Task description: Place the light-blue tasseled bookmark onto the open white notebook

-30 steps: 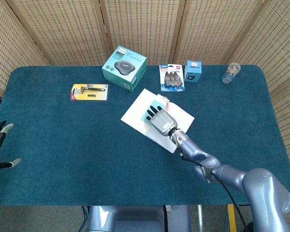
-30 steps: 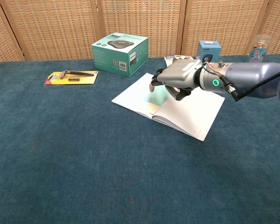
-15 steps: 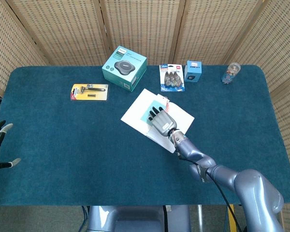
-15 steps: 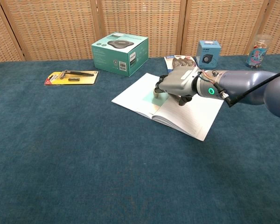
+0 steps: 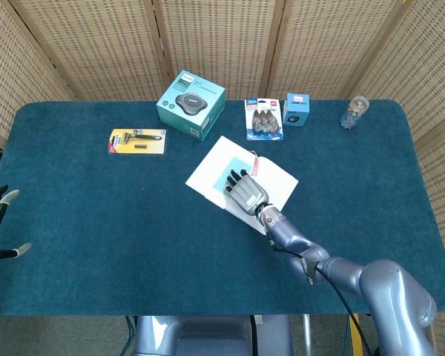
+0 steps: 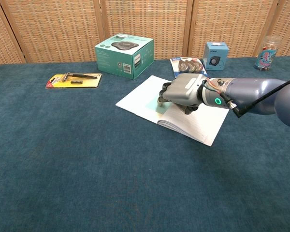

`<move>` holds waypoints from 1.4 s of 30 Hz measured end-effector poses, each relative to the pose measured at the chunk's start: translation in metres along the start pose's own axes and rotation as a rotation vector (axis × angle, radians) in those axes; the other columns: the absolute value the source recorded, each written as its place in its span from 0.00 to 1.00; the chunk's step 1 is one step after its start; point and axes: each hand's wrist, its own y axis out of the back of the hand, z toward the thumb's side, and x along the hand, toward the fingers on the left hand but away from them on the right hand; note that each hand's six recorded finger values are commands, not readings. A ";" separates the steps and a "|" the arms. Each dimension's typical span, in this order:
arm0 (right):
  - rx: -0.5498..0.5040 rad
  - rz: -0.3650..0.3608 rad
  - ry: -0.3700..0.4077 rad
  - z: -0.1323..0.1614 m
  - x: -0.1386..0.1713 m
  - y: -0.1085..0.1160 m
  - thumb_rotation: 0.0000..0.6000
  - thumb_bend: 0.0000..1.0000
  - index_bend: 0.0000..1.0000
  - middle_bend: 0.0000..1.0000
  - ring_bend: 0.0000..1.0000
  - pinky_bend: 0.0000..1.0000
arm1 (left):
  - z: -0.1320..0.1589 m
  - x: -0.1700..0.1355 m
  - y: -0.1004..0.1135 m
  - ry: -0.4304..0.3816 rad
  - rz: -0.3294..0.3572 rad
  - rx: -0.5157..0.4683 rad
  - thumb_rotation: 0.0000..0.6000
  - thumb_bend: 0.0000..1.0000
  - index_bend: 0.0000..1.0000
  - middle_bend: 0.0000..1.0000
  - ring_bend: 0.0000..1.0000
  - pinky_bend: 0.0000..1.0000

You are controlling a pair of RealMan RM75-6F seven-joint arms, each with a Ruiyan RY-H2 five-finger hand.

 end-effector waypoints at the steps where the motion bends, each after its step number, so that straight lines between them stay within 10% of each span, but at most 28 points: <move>1: 0.002 0.003 -0.002 -0.001 0.000 -0.001 1.00 1.00 0.18 0.12 0.02 0.19 | 0.000 0.000 0.000 0.000 0.000 0.000 1.00 0.00 0.00 0.00 0.00 0.00; 29: -0.055 -0.115 -0.049 -0.019 0.005 0.022 1.00 0.99 0.10 0.01 0.00 0.19 | 0.001 0.000 -0.001 -0.002 -0.004 0.002 1.00 0.00 0.00 0.00 0.00 0.00; 34: -0.152 -0.218 -0.069 -0.037 0.026 0.038 1.00 0.24 0.00 0.00 0.00 0.19 | 0.001 -0.001 0.001 -0.006 0.000 -0.003 1.00 0.00 0.00 0.00 0.00 0.00; 42: -0.378 -0.366 -0.223 -0.104 0.127 0.006 1.00 0.00 0.00 0.00 0.00 0.15 | 0.003 -0.010 0.007 -0.037 0.029 -0.003 1.00 0.00 0.00 0.00 0.00 0.00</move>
